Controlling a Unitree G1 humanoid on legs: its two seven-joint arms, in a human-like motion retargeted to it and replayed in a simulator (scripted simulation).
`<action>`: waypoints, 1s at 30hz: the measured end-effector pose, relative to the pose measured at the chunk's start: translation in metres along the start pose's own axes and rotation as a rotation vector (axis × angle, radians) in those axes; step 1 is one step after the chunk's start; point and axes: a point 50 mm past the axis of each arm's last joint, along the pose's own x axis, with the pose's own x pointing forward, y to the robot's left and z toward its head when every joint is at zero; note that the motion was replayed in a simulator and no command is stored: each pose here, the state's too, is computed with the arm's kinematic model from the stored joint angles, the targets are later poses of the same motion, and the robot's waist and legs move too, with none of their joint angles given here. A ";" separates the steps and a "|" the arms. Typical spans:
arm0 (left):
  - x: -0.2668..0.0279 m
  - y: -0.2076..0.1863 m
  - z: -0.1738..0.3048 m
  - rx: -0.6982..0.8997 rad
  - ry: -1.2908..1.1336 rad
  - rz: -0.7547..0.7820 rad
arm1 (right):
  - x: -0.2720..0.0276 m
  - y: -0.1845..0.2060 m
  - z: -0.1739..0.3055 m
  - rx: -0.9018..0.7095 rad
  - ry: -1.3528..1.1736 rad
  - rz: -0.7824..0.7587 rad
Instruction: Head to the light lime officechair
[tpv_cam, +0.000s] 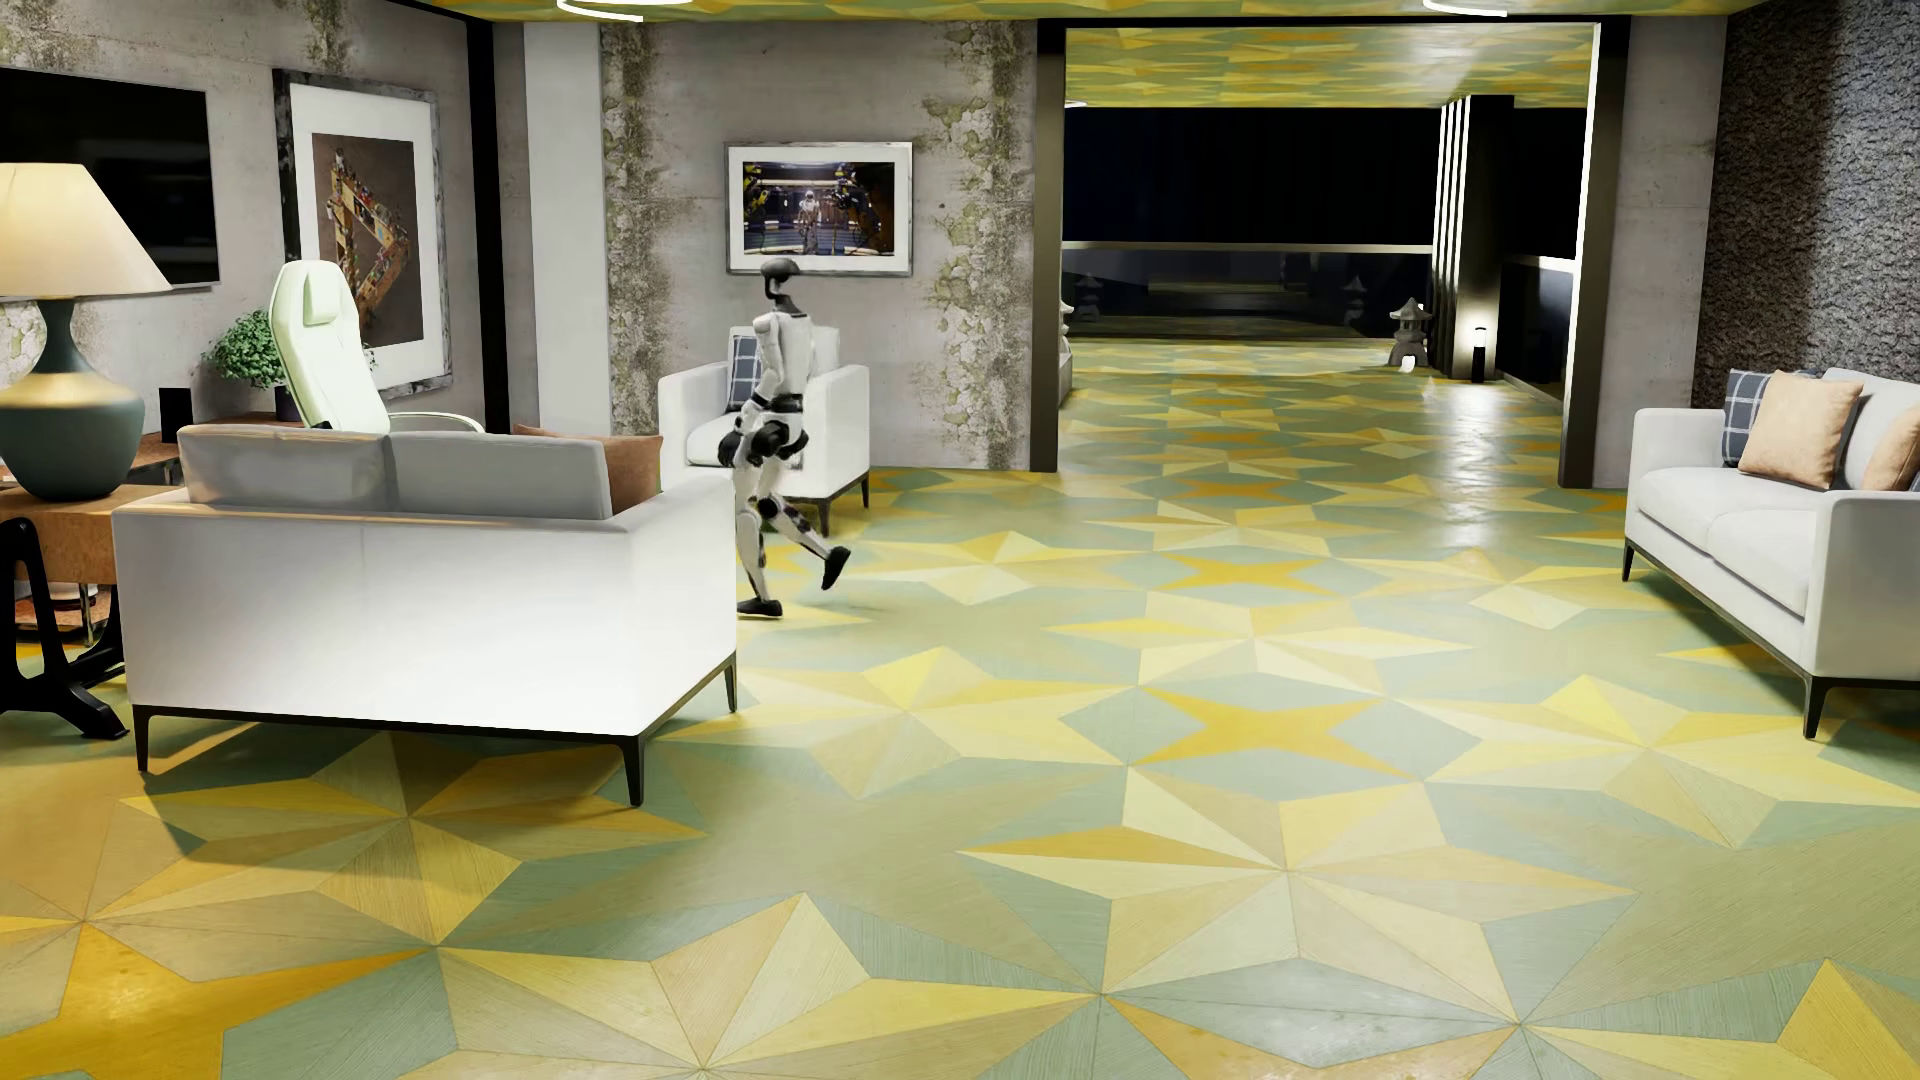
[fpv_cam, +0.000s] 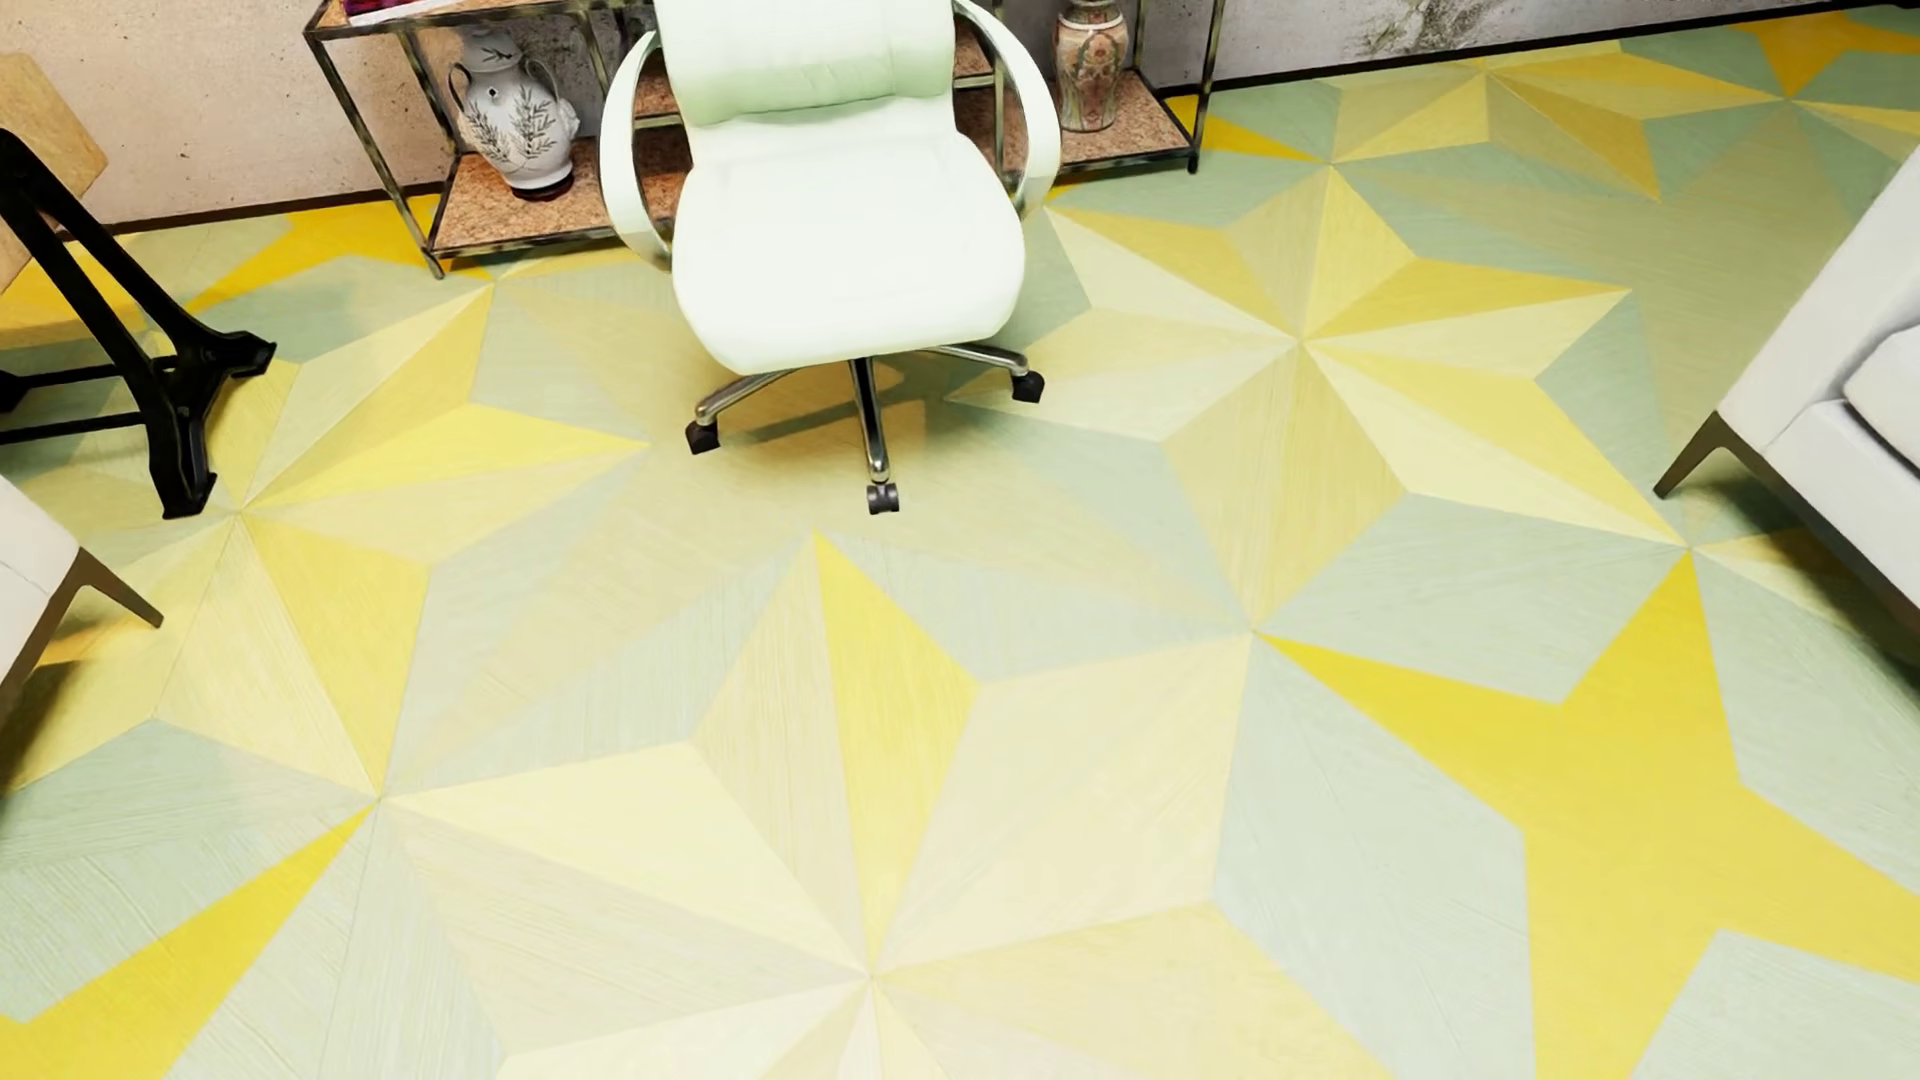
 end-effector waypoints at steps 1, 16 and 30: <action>0.004 0.005 0.012 0.036 -0.036 0.026 | -0.002 0.026 -0.018 0.001 0.105 0.086; 0.014 0.009 0.029 0.218 -0.051 -0.107 | -0.010 0.050 -0.013 -0.180 0.024 0.247; -0.001 0.002 -0.050 0.067 0.213 -0.090 | -0.034 -0.155 0.109 -0.025 -0.400 -0.528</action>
